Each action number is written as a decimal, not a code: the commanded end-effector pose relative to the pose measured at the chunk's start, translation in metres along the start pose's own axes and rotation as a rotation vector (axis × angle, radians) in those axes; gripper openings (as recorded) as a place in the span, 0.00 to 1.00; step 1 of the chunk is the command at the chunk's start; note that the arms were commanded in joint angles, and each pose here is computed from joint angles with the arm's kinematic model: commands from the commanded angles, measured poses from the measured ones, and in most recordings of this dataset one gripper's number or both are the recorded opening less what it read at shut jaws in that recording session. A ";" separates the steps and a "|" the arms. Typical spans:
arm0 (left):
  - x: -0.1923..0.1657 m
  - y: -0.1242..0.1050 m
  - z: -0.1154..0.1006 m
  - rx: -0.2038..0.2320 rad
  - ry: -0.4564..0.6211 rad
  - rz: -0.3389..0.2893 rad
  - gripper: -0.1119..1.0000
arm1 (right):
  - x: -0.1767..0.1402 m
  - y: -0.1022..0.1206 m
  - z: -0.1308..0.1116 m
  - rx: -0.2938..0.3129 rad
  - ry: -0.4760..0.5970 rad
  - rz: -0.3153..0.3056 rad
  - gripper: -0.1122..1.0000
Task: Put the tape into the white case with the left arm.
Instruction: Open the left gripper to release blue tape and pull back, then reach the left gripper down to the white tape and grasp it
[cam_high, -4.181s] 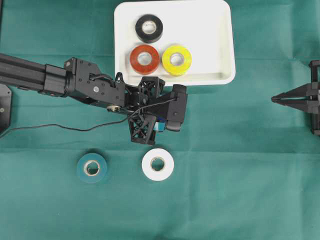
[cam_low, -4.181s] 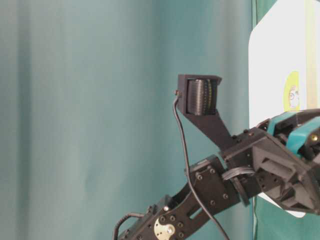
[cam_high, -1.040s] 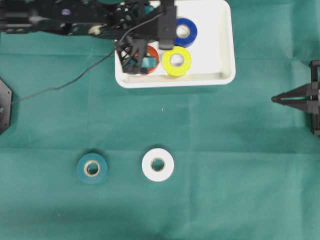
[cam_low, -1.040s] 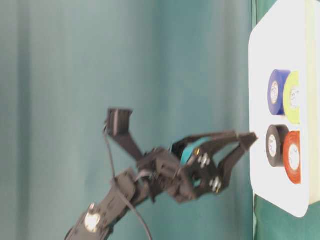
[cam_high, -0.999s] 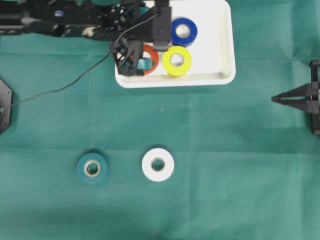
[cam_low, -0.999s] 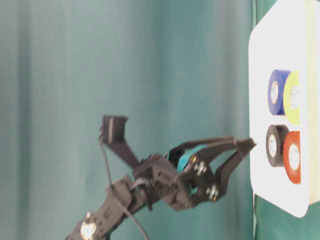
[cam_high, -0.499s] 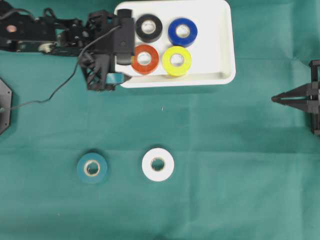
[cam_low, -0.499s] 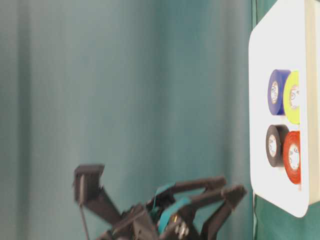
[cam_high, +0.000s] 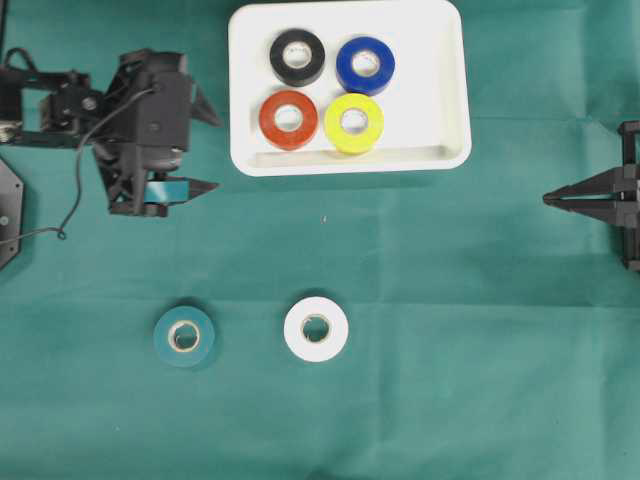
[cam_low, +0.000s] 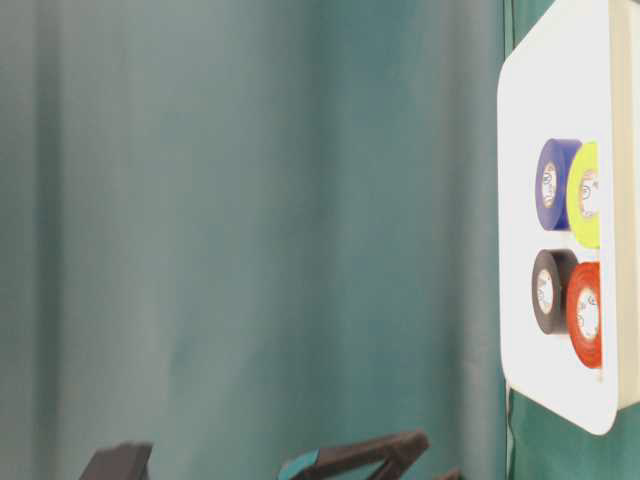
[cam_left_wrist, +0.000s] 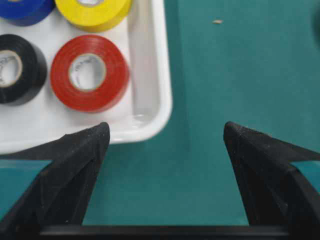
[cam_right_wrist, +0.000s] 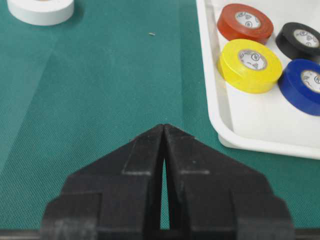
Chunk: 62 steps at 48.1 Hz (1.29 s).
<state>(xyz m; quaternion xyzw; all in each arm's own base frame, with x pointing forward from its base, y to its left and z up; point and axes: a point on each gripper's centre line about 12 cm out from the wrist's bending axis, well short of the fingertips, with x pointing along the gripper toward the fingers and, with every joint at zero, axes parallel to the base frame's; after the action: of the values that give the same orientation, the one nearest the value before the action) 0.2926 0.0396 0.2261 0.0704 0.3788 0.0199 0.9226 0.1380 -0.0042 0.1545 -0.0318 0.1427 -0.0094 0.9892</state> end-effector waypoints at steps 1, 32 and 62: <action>-0.011 -0.003 0.004 -0.023 -0.044 -0.001 0.96 | 0.001 -0.001 0.005 0.002 -0.012 -0.002 0.02; -0.012 -0.017 -0.006 -0.029 -0.031 -0.035 0.96 | 0.001 -0.001 0.006 0.000 -0.014 -0.002 0.02; -0.013 -0.076 -0.009 0.081 -0.021 -0.187 0.95 | 0.001 -0.001 0.005 0.002 -0.012 -0.002 0.02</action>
<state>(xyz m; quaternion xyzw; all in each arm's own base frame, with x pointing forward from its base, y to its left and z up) 0.2741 -0.0315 0.2102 0.0720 0.3876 -0.0772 0.9158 0.1381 -0.0042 0.1543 -0.0326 0.1434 -0.0093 0.9891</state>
